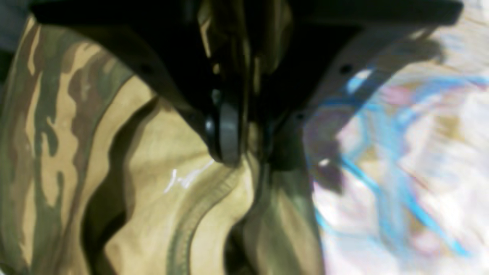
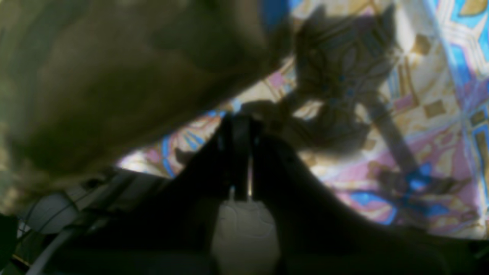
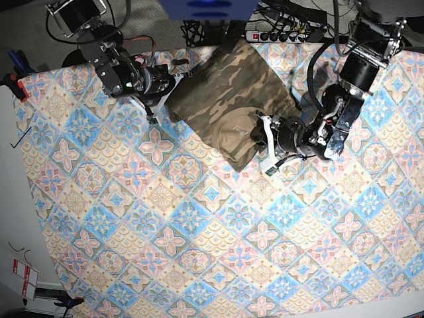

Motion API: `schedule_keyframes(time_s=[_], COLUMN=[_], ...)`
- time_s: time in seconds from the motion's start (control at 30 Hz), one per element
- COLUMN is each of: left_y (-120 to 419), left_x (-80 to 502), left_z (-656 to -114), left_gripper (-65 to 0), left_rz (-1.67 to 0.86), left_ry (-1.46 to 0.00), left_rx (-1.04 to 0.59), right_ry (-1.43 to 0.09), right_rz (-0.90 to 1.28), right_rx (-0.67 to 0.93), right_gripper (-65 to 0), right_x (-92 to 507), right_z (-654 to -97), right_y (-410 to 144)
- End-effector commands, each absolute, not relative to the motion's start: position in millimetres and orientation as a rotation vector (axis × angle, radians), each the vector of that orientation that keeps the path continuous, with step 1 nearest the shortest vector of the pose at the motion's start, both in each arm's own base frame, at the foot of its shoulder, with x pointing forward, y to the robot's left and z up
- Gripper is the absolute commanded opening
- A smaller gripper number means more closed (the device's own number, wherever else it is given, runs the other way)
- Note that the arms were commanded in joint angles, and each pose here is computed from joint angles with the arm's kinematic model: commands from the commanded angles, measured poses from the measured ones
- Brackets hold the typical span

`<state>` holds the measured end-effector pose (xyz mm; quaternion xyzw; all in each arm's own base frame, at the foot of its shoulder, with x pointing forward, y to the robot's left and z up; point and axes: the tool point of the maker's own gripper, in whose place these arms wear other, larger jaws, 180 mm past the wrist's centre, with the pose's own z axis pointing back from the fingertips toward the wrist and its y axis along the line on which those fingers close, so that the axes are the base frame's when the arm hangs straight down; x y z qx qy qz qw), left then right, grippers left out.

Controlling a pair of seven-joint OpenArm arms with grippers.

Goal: Fold the T-shirt properly
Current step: 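Press the left gripper along the bundle's side edge to straighten it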

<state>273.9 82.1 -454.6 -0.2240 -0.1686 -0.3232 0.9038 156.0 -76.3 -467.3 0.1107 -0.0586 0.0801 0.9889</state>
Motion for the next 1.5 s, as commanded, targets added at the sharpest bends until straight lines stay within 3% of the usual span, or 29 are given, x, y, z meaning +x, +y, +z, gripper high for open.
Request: schedule_keyframes(time_s=[0.0, 0.13, 0.4, 0.73, 0.9, 1.47], left_y=[83, 81, 90, 65, 36, 11], left_x=[293, 307, 327, 364, 373, 371], left_z=[-440, -431, -434, -420, -413, -437], left_gripper=[-65.0, -65.0, -65.0, -65.0, -65.0, -65.0], left_rz=[-0.7, -0.815, -1.109, -1.268, -1.33, -1.331], left_ry=[-0.393, -0.388, -0.358, -0.457, -0.546, -0.546], left_rx=[-0.44, -0.386, -0.119, 0.097, 0.117, 0.058], right_ry=[-0.143, -0.143, -0.183, -0.19, -0.194, -0.215], right_rz=[0.163, 0.163, 0.079, 0.07, 0.055, 0.032], right_rx=[0.224, 0.224, 0.204, 0.198, 0.193, 0.186], right_gripper=[-63.8, -63.9, -63.9, -63.9, -63.9, -63.9], right_x=[164, 164, 181, 184, 186, 192], right_z=[-463, -463, -457, -456, -456, -453], right_y=[-77, -77, -99, -102, -106, -113])
